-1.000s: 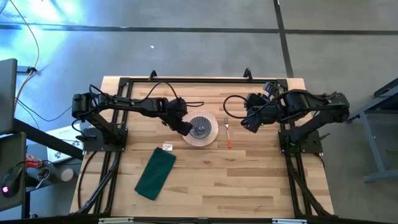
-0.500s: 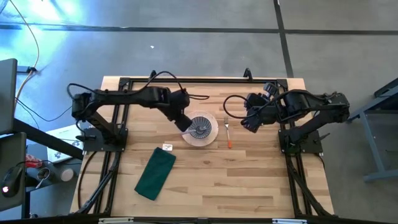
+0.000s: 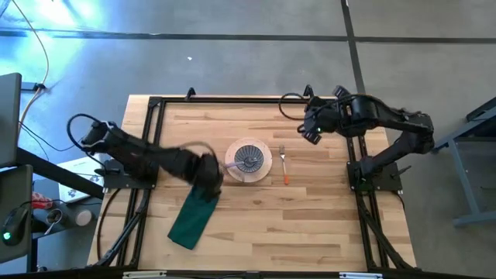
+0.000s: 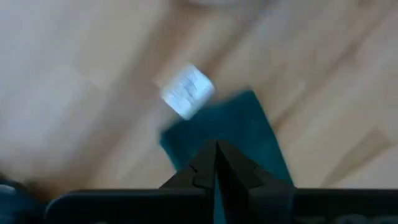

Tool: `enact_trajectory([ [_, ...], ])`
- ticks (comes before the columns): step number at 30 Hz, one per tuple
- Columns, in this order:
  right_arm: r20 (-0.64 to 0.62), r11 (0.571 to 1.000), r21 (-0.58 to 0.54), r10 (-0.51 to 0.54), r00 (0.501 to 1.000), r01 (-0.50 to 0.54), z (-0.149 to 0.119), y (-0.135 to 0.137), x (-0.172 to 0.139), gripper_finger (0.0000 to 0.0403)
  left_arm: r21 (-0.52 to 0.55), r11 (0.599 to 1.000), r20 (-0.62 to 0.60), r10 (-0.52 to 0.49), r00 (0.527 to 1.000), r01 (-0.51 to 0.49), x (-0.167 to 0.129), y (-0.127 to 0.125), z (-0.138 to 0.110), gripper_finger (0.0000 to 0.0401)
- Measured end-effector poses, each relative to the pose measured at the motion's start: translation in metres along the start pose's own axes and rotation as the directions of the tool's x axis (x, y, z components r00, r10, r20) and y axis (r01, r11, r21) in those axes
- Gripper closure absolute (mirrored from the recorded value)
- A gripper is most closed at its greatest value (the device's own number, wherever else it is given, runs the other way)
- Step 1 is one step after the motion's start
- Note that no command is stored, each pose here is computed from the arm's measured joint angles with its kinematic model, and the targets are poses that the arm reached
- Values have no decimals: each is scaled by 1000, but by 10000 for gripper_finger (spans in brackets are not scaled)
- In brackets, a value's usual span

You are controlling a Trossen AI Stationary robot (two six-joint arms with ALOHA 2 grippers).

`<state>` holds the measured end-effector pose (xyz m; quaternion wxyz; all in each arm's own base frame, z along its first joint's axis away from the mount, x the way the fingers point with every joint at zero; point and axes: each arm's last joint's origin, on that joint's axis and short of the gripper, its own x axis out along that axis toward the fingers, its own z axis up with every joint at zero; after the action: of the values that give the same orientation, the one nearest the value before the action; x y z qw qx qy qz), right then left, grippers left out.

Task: Set table place
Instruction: Move the green towel to the left of the white plate on the table

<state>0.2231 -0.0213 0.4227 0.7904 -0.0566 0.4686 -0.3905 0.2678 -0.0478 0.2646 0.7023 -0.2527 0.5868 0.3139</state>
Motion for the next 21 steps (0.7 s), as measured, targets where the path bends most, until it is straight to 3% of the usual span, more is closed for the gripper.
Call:
enact_trajectory([
  [9,-8,1000,8,-17,1000,17,3,-7,6,402,-45,978,-141,-210,967,206,72,-19,-62,401],
  [21,-8,1000,13,-13,1000,13,3,-7,6,403,-83,987,-143,-149,978,138,116,7,-80,401],
])
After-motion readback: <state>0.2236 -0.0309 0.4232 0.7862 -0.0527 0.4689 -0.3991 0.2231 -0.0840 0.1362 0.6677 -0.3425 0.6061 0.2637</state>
